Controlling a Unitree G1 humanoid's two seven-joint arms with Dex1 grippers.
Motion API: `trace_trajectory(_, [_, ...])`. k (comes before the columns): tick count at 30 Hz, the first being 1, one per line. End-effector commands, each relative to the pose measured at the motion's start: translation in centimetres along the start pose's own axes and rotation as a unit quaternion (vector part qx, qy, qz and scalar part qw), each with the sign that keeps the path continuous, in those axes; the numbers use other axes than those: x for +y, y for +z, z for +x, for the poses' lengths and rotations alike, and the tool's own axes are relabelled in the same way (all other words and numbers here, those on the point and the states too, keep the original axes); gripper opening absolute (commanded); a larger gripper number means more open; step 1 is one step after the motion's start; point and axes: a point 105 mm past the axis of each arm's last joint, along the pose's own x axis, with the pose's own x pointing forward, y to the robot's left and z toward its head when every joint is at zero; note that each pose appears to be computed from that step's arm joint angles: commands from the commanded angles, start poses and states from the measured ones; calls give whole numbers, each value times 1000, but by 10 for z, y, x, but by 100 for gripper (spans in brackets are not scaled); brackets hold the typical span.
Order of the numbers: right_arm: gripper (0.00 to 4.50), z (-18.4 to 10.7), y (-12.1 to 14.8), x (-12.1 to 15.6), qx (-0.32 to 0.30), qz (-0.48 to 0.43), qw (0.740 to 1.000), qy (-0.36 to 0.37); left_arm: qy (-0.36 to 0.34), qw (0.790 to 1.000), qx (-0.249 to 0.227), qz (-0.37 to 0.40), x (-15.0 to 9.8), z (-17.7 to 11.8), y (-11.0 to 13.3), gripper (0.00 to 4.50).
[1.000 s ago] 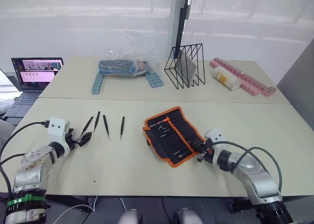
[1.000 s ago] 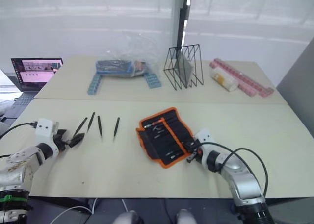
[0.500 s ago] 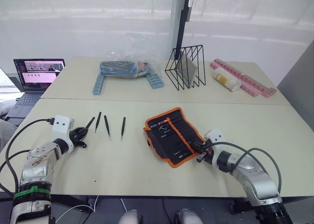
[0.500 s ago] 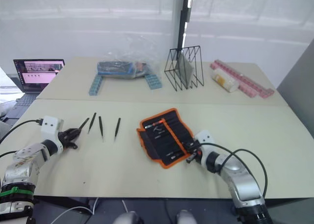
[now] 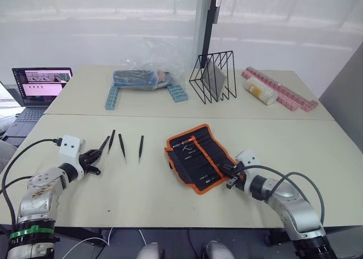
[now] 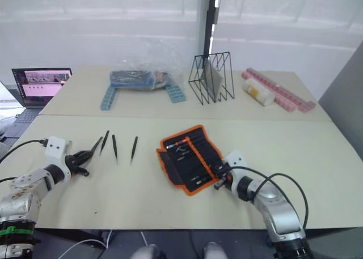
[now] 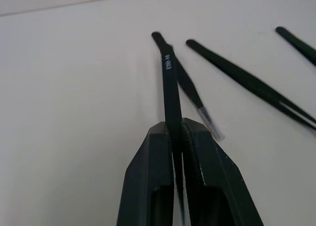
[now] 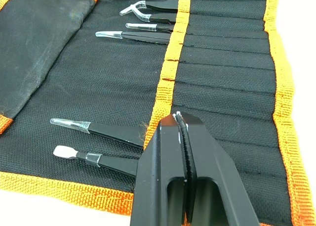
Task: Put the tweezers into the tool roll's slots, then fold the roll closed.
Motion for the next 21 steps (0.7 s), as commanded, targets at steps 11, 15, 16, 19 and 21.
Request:
trace_trajectory(11, [0,10,-31,19,69,11,997,24,-273,958,-56,71,-165,42,100,3])
trace_trajectory(15, [0,10,-32,23,69,17,997,18,-329,942,-4,69,-212,50,88,3])
trace_trajectory(16, [0,9,-31,23,66,20,998,15,-344,936,13,76,-221,48,81,3])
trace_trajectory(19, [0,6,-29,27,58,25,998,10,-356,928,60,93,-229,45,62,3])
trace_trajectory(21, [0,5,-29,30,55,26,998,9,-353,927,83,97,-226,46,54,3])
